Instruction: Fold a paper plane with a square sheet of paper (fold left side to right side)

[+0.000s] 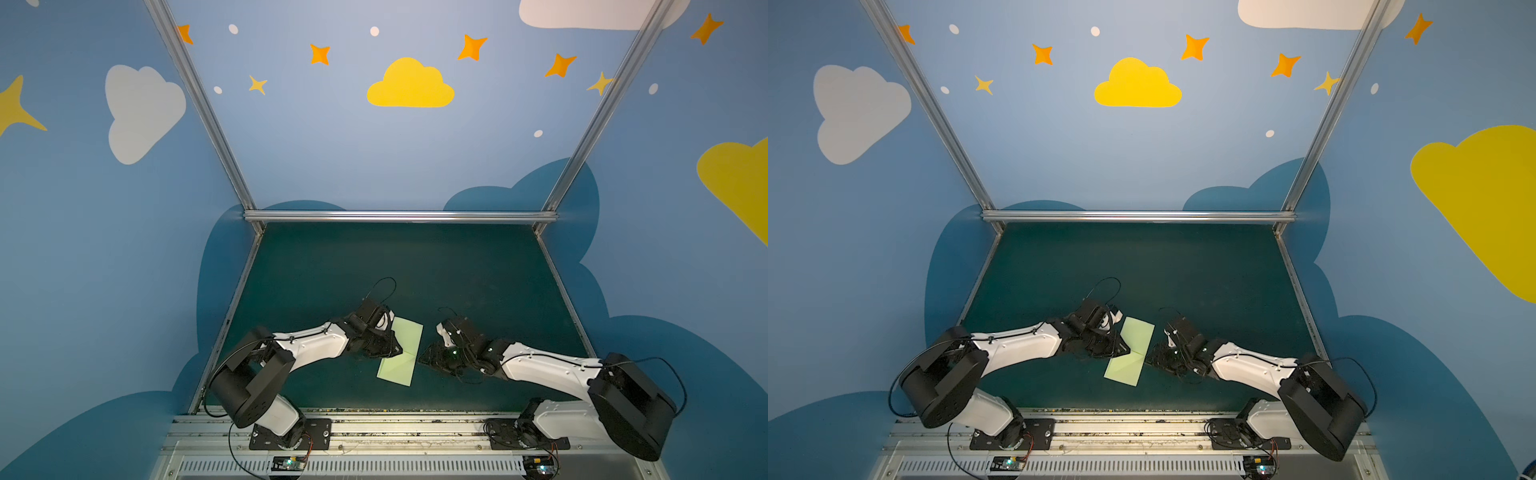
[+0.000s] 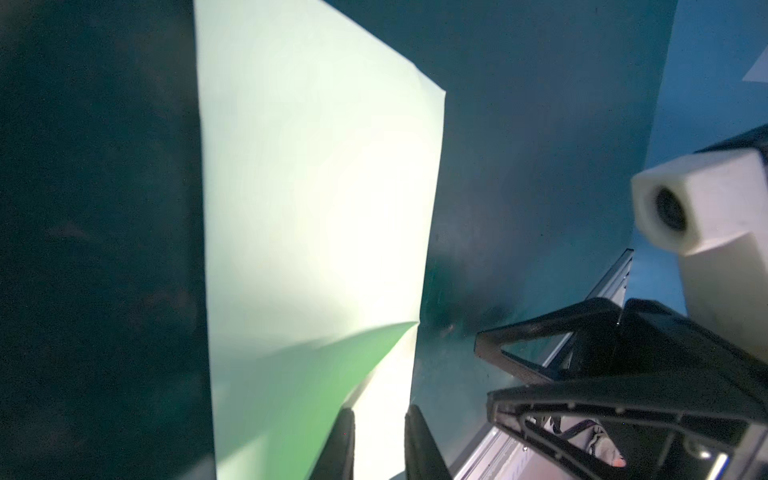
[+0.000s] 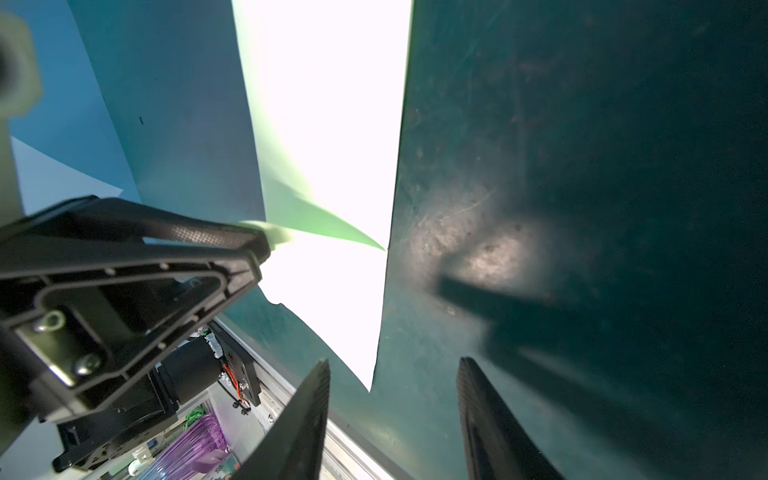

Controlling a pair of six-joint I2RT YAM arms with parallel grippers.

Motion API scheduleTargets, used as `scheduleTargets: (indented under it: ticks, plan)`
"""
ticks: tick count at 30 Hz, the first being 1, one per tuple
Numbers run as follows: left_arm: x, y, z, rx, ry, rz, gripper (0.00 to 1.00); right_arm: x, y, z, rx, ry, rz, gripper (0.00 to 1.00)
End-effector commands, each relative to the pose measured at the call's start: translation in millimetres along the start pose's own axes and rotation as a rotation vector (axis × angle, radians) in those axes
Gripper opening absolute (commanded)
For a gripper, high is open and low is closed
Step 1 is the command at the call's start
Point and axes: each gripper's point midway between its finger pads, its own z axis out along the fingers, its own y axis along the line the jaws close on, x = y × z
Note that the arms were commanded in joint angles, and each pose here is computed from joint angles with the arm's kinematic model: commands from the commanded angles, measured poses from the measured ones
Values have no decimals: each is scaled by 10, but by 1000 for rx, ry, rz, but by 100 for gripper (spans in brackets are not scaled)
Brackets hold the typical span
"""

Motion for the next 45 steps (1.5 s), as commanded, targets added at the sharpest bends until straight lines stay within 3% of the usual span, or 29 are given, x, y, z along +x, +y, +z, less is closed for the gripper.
scheduleTargets:
  ticks: [1,8,20,33,37,45]
  plan:
    - [-111,93,19,-29,-24,12,23,10,52,68,-20,-4,4,49]
    - [-126,278,101,-44,-16,-23,21,48,81,212,-22,7,11,50]
    - [42,508,220,-64,16,-63,18,-9,22,483,-21,-57,58,60]
    - [110,575,225,-77,26,-68,16,-189,-293,200,100,-145,50,60]
    - [117,585,227,-78,25,-70,16,-145,-305,209,93,-122,53,61]
    - [123,599,237,-81,25,-71,16,-121,-105,581,16,-59,63,60]
